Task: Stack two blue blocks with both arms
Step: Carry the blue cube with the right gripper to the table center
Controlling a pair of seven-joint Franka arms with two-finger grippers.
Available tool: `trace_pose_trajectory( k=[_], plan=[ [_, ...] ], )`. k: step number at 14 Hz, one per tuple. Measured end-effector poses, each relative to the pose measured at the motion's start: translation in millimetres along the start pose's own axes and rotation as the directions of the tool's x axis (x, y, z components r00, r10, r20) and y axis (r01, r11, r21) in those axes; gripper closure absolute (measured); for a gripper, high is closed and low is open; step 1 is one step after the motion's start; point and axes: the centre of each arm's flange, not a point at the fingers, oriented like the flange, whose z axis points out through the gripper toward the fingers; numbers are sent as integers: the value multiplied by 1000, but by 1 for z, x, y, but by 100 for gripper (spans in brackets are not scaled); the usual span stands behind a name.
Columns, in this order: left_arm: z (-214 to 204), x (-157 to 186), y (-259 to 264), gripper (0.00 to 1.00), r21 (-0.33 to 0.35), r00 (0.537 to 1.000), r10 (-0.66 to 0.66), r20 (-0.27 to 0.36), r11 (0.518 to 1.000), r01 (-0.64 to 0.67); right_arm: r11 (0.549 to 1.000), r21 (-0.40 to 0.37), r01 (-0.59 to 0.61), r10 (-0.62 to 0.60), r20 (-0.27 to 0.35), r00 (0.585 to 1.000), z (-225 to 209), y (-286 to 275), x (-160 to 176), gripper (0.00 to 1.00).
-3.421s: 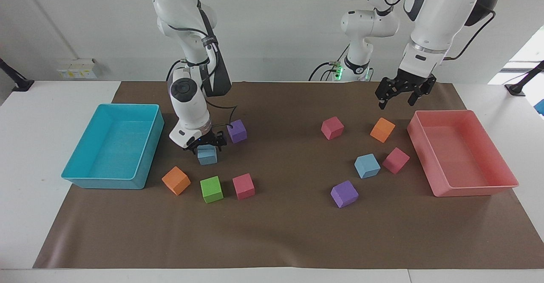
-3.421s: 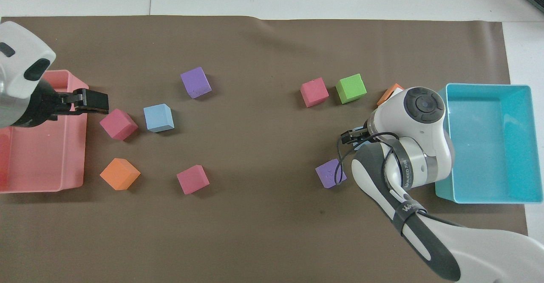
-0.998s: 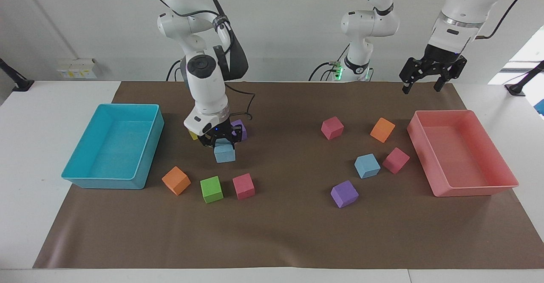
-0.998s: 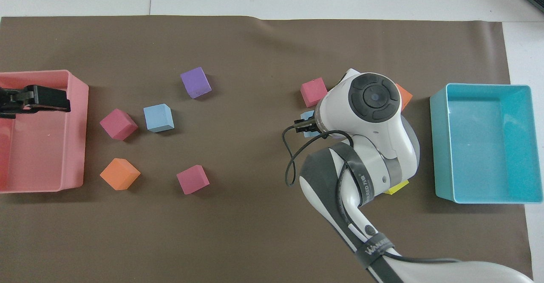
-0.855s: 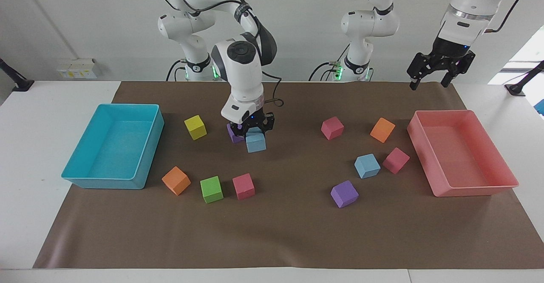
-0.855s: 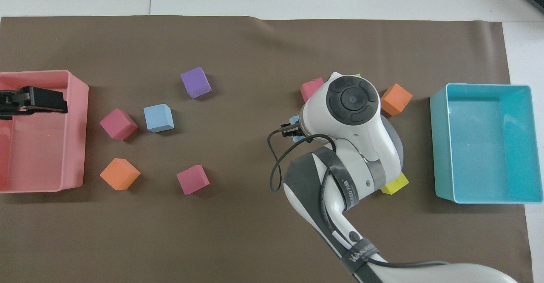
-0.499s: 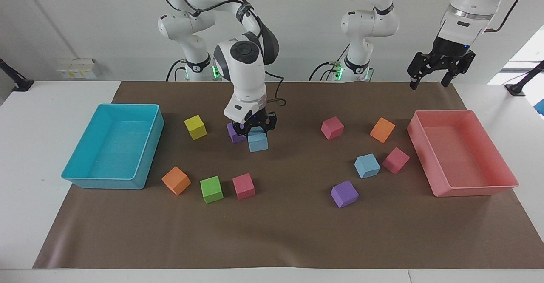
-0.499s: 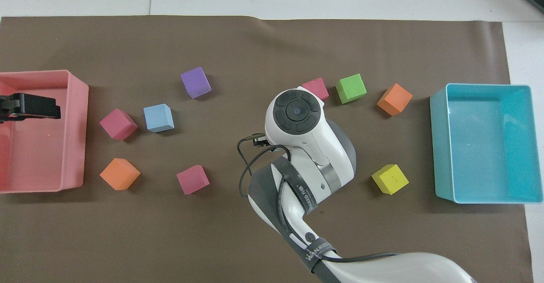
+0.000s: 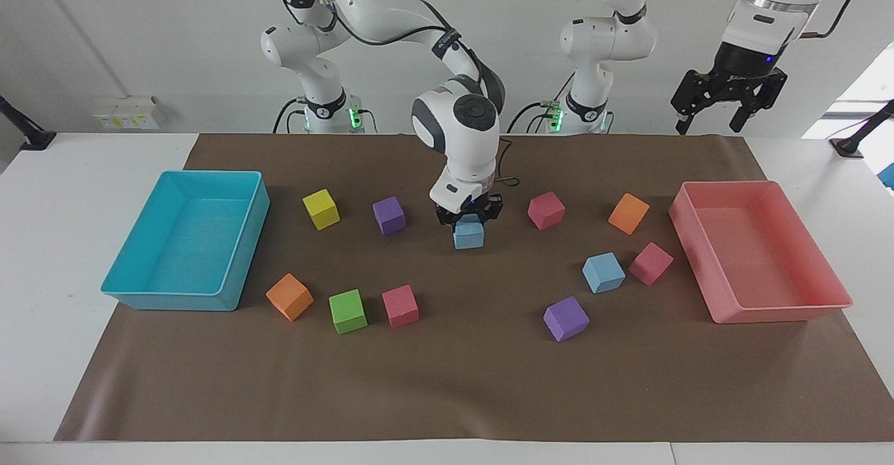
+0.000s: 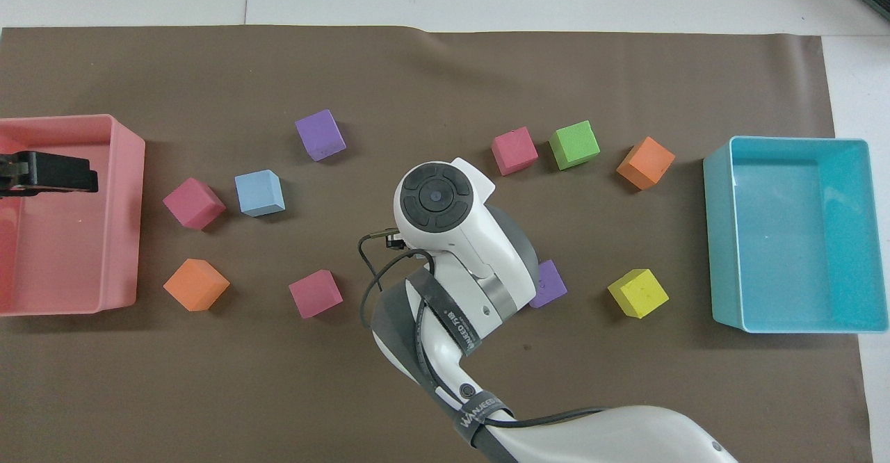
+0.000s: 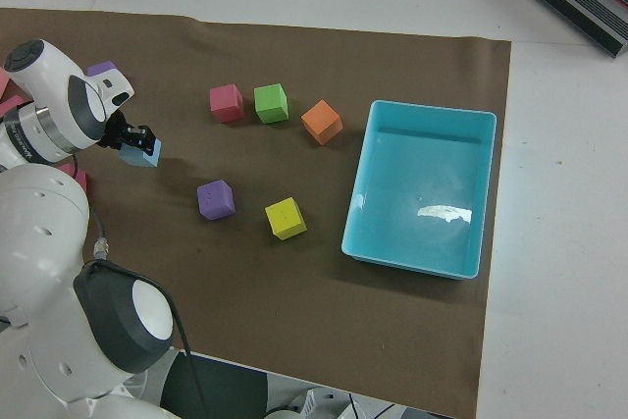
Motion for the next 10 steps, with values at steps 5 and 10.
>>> trace_pose_trajectory(
  k=[5, 10],
  plan=[
    [-1, 0, 2, 0, 0, 1000, 3, -2, 1000, -3, 1000, -9, -17, 17, 32, 999, 16, -1, -9, 40],
    [-8, -3, 2, 0, -2, 1000, 3, -15, 1000, -3, 1000, -9, -26, 27, 29, 999, 29, -15, -24, 40]
  ],
)
